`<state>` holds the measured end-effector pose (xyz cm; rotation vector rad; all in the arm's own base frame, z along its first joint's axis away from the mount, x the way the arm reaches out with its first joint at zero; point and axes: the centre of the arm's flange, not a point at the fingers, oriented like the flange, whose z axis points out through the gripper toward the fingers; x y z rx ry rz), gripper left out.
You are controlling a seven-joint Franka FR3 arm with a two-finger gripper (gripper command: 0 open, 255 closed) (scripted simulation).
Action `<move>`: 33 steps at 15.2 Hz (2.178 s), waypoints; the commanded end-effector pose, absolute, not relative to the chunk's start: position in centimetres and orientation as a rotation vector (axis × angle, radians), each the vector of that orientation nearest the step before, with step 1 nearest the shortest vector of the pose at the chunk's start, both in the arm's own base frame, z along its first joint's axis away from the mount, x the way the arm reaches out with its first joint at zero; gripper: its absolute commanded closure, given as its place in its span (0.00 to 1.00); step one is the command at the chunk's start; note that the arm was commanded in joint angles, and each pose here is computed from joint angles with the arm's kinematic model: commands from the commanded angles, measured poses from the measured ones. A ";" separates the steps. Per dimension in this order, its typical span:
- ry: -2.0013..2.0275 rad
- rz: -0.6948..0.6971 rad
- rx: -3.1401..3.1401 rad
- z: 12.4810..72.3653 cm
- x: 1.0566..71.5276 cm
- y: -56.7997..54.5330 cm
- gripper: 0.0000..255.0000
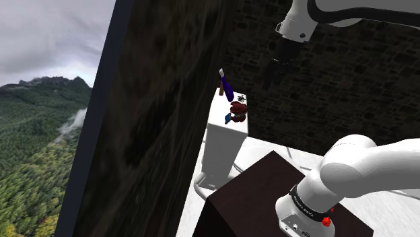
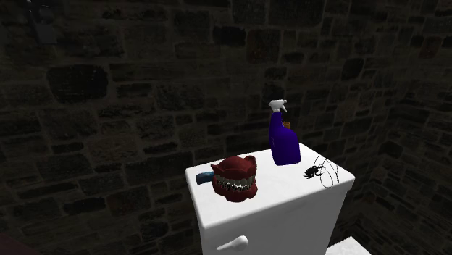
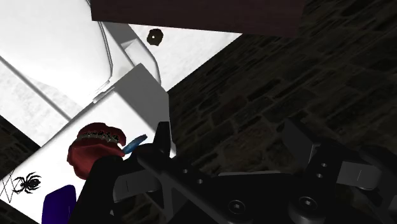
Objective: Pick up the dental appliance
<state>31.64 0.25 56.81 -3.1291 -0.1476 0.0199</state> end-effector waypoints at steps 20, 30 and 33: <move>0.076 0.118 -3.273 42.3 49.5 -9.2 0.00; 0.202 0.173 -3.340 34.9 57.9 -16.0 0.00; 0.241 0.190 -3.359 32.8 60.3 -18.3 0.00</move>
